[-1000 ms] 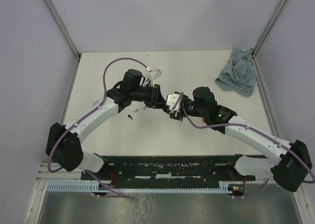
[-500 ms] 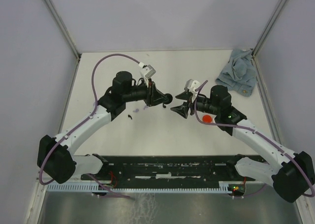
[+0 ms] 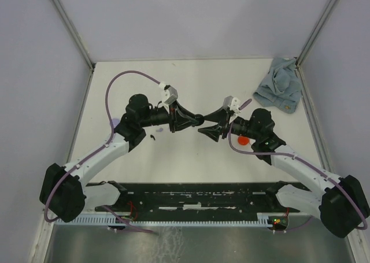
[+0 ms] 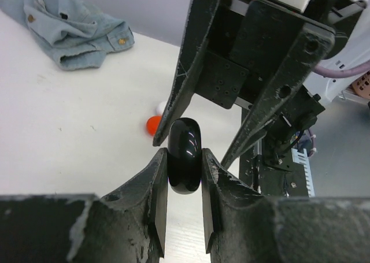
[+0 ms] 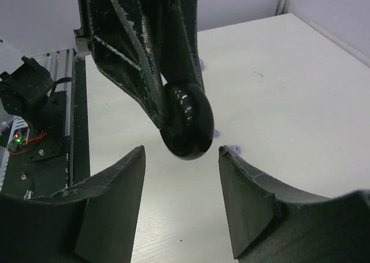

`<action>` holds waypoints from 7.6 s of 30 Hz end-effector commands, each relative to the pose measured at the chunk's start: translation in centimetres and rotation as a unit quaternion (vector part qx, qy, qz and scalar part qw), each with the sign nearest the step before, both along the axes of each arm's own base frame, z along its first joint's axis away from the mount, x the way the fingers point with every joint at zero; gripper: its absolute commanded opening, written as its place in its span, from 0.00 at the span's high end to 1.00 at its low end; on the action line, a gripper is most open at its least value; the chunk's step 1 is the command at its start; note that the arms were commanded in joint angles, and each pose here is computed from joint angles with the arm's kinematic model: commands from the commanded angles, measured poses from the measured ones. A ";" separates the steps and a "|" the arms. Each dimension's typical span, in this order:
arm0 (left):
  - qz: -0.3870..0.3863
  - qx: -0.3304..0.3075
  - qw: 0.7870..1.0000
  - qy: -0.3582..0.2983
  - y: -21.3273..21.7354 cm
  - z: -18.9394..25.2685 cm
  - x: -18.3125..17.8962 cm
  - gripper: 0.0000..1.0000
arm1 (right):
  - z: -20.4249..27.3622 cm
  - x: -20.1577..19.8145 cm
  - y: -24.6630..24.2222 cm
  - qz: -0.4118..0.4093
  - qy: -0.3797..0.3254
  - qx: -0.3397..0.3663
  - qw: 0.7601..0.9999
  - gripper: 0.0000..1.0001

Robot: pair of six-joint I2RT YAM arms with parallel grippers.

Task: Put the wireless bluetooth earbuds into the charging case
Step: Adjust the charging case, then open the charging case, then pick up the earbud from the center of the board.

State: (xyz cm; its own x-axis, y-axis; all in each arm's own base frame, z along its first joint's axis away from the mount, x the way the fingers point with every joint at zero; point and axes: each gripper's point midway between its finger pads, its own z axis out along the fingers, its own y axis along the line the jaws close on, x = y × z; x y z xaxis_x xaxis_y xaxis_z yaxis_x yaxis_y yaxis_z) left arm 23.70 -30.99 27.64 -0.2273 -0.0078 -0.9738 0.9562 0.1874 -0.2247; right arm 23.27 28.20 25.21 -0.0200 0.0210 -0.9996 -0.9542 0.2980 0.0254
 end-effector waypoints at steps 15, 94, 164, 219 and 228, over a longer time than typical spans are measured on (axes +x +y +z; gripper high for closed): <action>-0.045 -0.086 0.990 -0.104 0.5 4.2 -2.8 0.88 | 4.4 -1.9 0.6 0.052 -0.029 0.113 0.992 0.49; -0.034 -0.050 0.997 -0.044 0.7 3.3 -1.6 0.81 | 2.1 -2.2 1.8 0.091 0.024 0.123 0.988 0.72; 0.011 -0.035 0.999 -0.039 0.5 2.4 -0.6 0.39 | 2.7 -3.1 1.7 0.108 0.009 0.133 0.985 0.93; 0.551 0.170 0.789 0.209 16.8 -10.8 7.9 0.29 | -6.1 2.3 -1.8 -0.111 0.049 0.004 0.993 0.94; 0.621 0.263 0.686 0.274 20.4 -17.0 6.4 0.29 | -7.2 3.0 -2.3 -0.141 0.051 -0.006 0.989 0.93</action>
